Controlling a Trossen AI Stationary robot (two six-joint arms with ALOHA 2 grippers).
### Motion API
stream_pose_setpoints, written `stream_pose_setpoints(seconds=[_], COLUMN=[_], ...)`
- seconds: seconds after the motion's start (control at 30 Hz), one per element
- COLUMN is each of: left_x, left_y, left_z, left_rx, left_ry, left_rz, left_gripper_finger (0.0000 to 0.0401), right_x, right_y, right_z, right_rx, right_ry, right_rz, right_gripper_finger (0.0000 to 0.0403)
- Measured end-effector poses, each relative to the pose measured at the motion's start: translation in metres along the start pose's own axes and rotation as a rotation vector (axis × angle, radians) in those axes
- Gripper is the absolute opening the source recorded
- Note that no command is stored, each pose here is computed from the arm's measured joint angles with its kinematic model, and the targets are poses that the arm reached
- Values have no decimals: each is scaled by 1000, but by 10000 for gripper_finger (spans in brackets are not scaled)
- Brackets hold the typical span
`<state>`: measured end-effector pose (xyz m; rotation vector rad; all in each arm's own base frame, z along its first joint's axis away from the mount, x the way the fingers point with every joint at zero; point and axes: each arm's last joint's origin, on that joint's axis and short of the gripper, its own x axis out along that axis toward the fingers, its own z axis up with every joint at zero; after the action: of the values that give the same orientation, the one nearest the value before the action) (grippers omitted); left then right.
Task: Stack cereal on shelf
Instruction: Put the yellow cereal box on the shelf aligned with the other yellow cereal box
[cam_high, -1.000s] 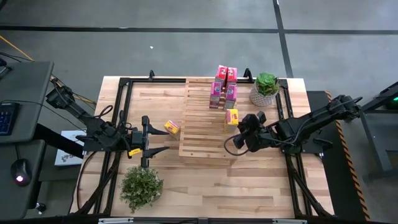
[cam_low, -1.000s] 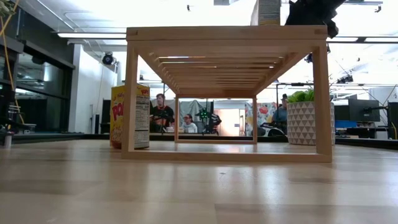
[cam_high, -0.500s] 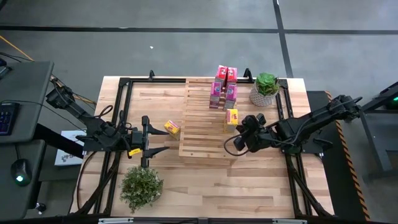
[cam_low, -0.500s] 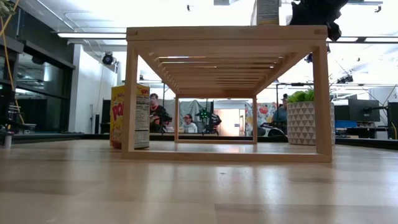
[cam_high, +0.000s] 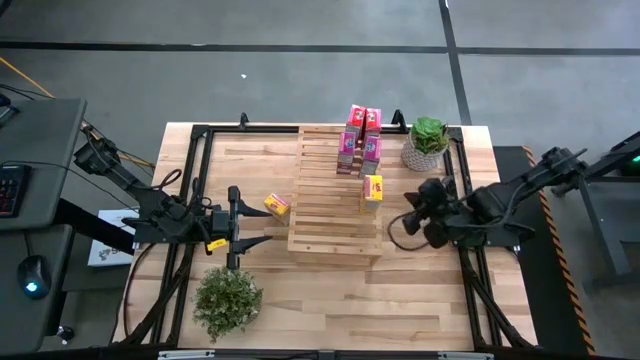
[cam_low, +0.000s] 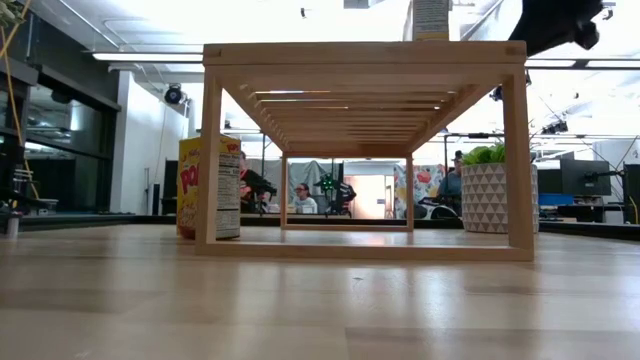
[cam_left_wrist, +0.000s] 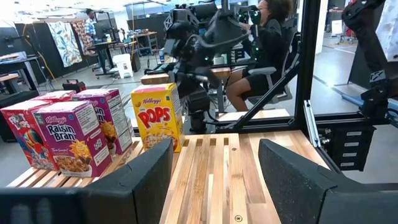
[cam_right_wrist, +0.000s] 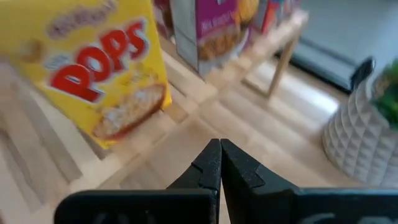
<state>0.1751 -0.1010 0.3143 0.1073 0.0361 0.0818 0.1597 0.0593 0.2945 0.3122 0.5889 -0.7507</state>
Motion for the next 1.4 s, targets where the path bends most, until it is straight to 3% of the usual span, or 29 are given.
stream_pose_setpoints(seconds=[0.13, 0.3, 0.47, 0.63, 0.73, 0.93, 1.17, 1.4], left_x=[0, 1, 13, 30, 37, 41, 50, 65], left_y=[0, 0, 2, 23, 44, 84, 98, 101], left_z=[0, -1, -10, -5, 4, 15, -10, -22], left_rx=[1, 22, 161, 246, 207, -6, 80, 125], left_ry=[1, 3, 63, 194, 388, 777, 1007, 1056], left_rz=[0, 6, 145, 272, 213, 51, 20, 48], left_gripper_finger=[227, 227, 227, 227, 228, 242, 265, 265], right_x=[-7, 1, 10, 13, 14, 14, 15, 15], right_y=[0, 7, 14, 17, 18, 18, 18, 18], right_z=[-16, -40, -48, -43, -40, -39, -39, -39], right_rx=[-16, -66, -97, -120, -122, -124, -126, -130], right_ry=[-138, -181, -224, -266, -276, -279, -280, -279], right_rz=[56, 136, 177, 166, 166, 162, 159, 156], right_gripper_finger=[0, 0, 0, 0, 0, 0, 0, 0])
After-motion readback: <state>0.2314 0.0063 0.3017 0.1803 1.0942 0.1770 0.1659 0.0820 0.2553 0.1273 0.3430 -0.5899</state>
